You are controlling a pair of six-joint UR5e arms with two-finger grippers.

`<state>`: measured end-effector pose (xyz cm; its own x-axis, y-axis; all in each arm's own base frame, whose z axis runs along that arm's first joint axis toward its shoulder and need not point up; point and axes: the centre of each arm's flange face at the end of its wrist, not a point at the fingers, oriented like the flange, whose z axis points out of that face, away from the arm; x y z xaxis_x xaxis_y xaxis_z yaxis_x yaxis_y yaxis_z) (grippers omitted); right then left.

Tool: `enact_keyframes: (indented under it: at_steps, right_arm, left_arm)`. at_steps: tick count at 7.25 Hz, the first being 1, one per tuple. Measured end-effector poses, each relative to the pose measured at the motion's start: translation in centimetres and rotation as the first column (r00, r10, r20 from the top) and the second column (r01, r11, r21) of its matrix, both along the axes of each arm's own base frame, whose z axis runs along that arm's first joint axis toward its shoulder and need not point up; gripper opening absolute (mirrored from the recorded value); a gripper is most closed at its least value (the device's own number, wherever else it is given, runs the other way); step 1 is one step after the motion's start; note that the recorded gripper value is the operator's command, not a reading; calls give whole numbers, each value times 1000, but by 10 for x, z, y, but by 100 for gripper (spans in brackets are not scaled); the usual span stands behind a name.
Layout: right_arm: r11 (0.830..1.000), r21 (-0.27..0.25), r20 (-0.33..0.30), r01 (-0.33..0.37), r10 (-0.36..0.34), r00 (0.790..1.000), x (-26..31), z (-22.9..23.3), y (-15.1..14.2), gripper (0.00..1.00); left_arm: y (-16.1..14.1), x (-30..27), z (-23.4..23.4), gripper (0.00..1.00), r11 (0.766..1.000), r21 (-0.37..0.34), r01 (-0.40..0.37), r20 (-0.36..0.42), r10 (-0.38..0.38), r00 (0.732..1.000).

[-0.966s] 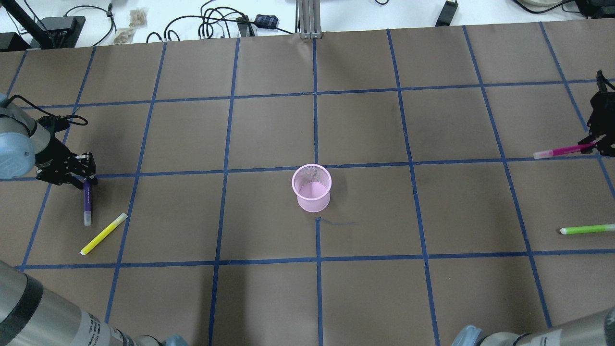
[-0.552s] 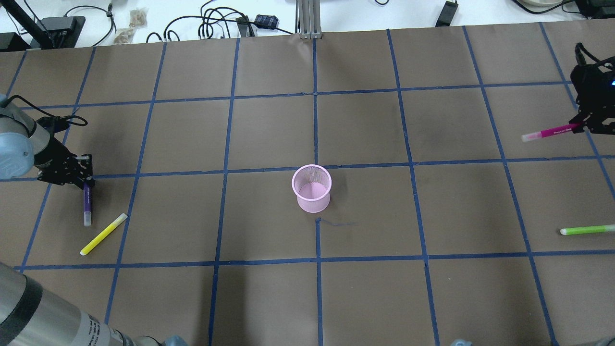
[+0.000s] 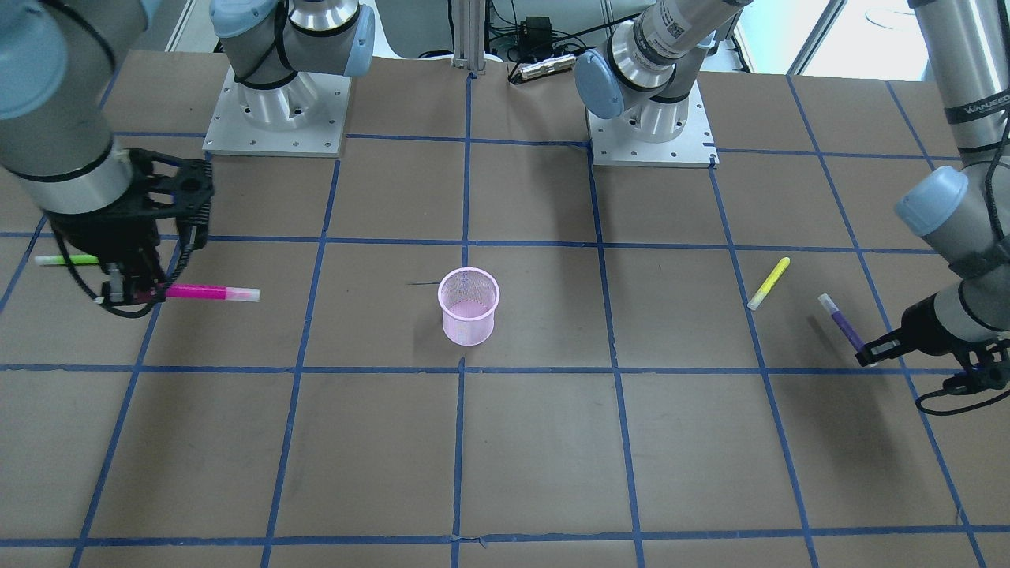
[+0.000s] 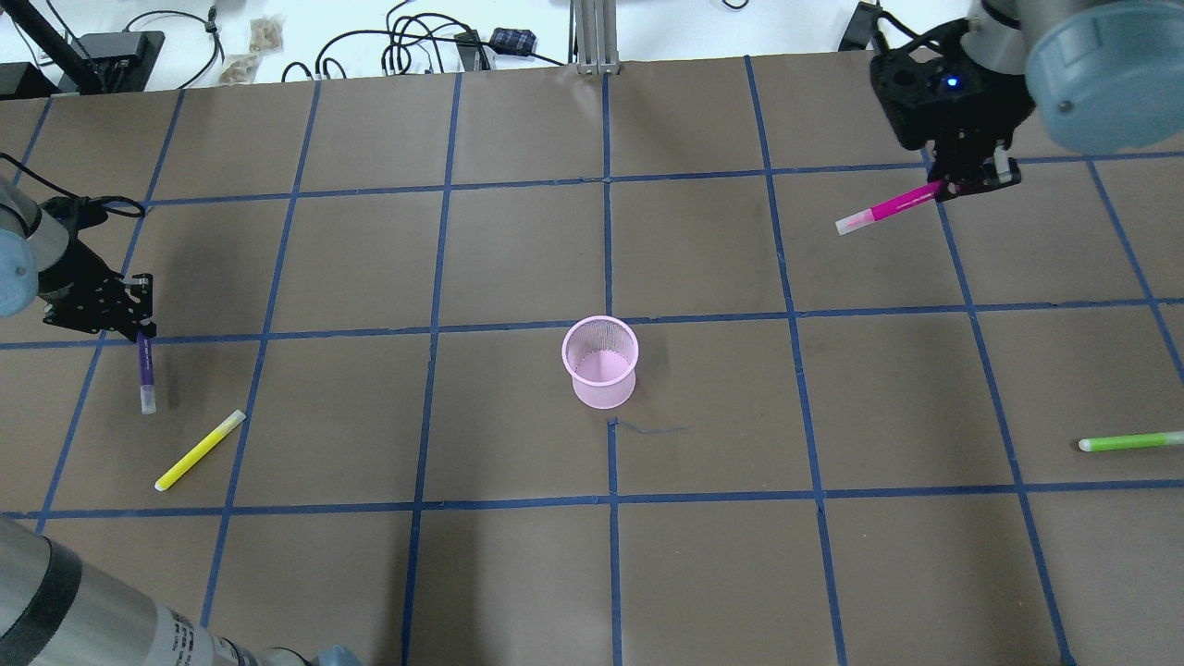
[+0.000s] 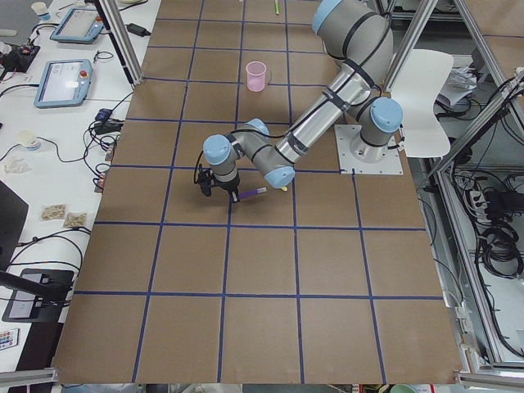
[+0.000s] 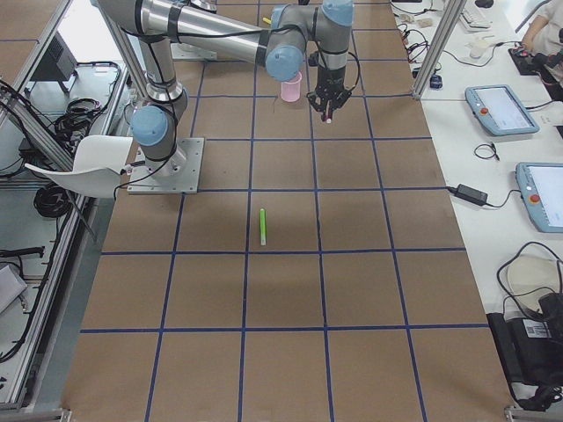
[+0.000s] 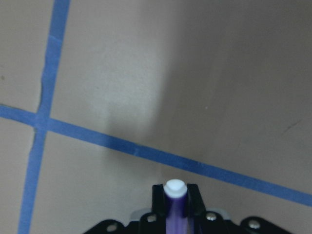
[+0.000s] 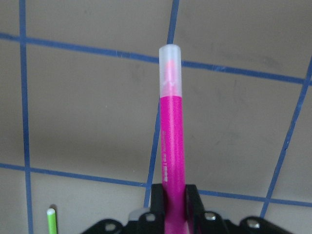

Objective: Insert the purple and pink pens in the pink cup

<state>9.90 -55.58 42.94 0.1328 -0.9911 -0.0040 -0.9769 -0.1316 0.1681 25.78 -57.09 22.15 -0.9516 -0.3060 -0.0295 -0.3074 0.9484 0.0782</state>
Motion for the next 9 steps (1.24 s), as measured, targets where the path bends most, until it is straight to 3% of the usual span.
enact_keyframes:
  at_steps: [3, 5, 7, 9]
  right_arm:
    - [991, -51, -98, 126, -131, 987, 141, -22, 31, 0]
    - [976, -82, -133, 202, -212, 968, 193, -42, 55, 0]
    - [969, -124, -212, 213, -236, 948, 239, -68, 76, 0]
    - [966, -169, -295, 196, -239, 925, 286, -106, 95, 0]
  left_arm:
    - [-9, 0, 62, 0, 999, -37, 11, 32, -10, 999]
    - [-10, -23, 104, 0, 996, -85, 41, 63, -36, 997]
    - [-12, -59, 135, 0, 991, -124, 46, 80, -36, 996]
    - [-17, -121, 163, 0, 987, -161, 0, 79, 12, 997]
